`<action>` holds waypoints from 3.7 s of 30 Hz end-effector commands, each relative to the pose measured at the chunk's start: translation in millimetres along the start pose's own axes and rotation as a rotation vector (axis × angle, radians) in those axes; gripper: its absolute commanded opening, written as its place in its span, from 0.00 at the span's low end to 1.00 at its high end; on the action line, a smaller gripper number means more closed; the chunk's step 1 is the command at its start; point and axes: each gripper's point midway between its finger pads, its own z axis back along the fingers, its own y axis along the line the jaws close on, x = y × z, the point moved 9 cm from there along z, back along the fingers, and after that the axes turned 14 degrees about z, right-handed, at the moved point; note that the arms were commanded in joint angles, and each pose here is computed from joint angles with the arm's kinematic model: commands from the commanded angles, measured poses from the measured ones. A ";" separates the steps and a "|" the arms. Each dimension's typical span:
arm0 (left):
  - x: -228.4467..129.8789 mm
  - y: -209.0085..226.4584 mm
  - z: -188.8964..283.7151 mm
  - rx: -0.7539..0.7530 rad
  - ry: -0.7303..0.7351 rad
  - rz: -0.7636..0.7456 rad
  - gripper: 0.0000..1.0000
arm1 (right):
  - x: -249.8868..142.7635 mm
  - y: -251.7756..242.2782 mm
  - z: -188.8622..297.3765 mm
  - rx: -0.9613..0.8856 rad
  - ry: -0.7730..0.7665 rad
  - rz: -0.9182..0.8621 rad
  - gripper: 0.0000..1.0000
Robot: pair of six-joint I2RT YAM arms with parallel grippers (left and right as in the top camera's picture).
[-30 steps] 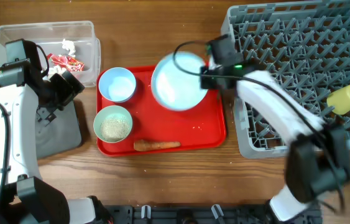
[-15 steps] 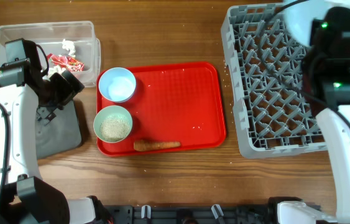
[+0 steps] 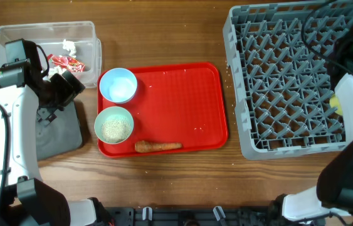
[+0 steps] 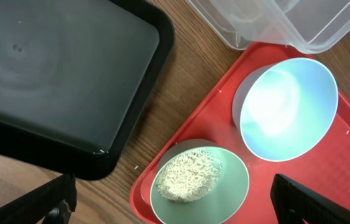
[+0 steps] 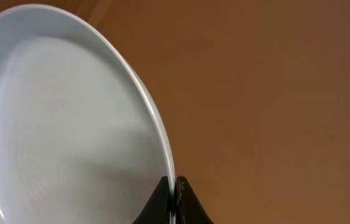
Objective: Sort waste into correct bins and load items into the dishwasher rack
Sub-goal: 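Grasp the light-blue plate rim with the right gripper and lift, then place the light-blue plate upright in the rack's back right, then grasp the light-blue bowl on the red tray with the right gripper, then carry the bowl into the rack and set it down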
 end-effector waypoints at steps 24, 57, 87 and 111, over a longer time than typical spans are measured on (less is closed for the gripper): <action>-0.3 -1.8 9.3 -0.033 -0.011 0.008 1.00 | -34.8 97.0 -34.8 0.493 -0.114 0.228 0.39; -0.1 -1.7 9.3 -0.033 -0.012 0.000 1.00 | 28.6 137.7 342.0 1.501 -0.373 0.124 0.71; -0.3 -1.7 9.2 -0.032 -0.012 0.000 1.00 | 6.7 257.0 490.7 1.776 -0.310 -0.074 0.61; 0.0 -1.9 8.8 -0.034 -0.013 0.000 1.00 | -18.3 325.2 486.9 1.747 -0.140 -0.184 0.09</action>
